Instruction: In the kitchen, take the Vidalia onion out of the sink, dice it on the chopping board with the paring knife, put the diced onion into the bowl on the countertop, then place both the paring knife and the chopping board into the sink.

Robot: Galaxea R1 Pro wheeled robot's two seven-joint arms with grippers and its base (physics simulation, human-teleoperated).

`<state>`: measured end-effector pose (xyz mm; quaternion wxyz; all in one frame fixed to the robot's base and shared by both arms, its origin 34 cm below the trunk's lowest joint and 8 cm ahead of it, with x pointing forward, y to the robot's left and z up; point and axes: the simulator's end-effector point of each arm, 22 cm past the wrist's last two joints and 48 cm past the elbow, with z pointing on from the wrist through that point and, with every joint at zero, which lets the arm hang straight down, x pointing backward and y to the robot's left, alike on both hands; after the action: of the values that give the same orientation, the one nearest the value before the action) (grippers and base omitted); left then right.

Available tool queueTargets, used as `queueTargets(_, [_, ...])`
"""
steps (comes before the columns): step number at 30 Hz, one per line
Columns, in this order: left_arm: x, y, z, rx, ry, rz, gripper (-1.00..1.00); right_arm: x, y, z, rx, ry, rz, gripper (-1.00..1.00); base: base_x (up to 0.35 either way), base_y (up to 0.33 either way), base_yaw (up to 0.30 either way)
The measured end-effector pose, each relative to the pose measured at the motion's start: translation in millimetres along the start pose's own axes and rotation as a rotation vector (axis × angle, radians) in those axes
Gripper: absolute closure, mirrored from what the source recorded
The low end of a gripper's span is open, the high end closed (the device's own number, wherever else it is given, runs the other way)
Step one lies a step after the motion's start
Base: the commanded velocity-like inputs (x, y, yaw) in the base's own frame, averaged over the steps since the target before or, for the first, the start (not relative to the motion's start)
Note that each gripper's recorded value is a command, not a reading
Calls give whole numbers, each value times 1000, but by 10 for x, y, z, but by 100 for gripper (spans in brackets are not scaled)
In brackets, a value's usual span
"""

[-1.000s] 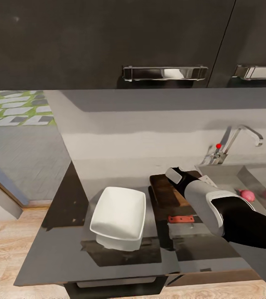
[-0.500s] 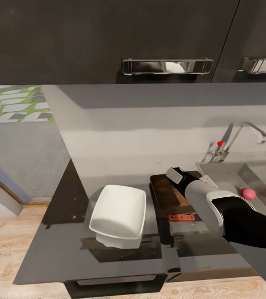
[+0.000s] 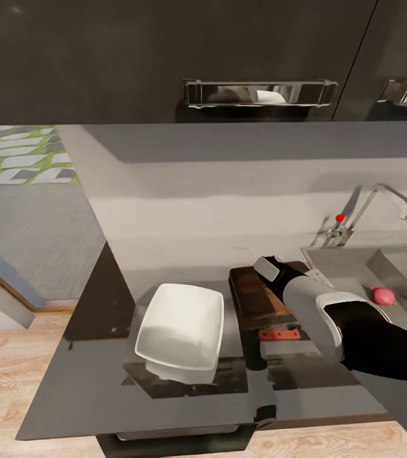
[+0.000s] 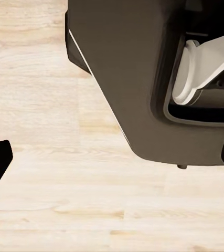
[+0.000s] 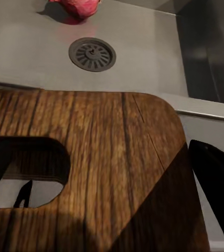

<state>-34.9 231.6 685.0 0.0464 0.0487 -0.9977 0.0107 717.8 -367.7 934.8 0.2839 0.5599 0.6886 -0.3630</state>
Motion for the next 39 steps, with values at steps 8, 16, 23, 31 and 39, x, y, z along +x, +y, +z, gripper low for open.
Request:
queueTargets(8, [32, 2, -9, -1, 9, 1, -100, 39, 57, 32, -22, 1, -6, 100, 0, 0, 0])
queueTargets(16, [59, 4, -16, -1, 15, 1, -100, 42, 69, 49, -24, -8, -12, 100, 0, 0, 0])
queueTargets(23, [85, 7, -23, -2, 21, 0, -100, 46, 89, 53, -28, -9, -9, 100, 0, 0, 0])
queueTargets(31, [96, 8, -27, -2, 24, 0, -100, 53, 103, 48, -30, -9, -6, 100, 0, 0, 0])
queueTargets(39, [80, 7, -22, -2, 21, 0, -100, 49, 103, 40, -31, -7, -11, 100, 0, 0, -24])
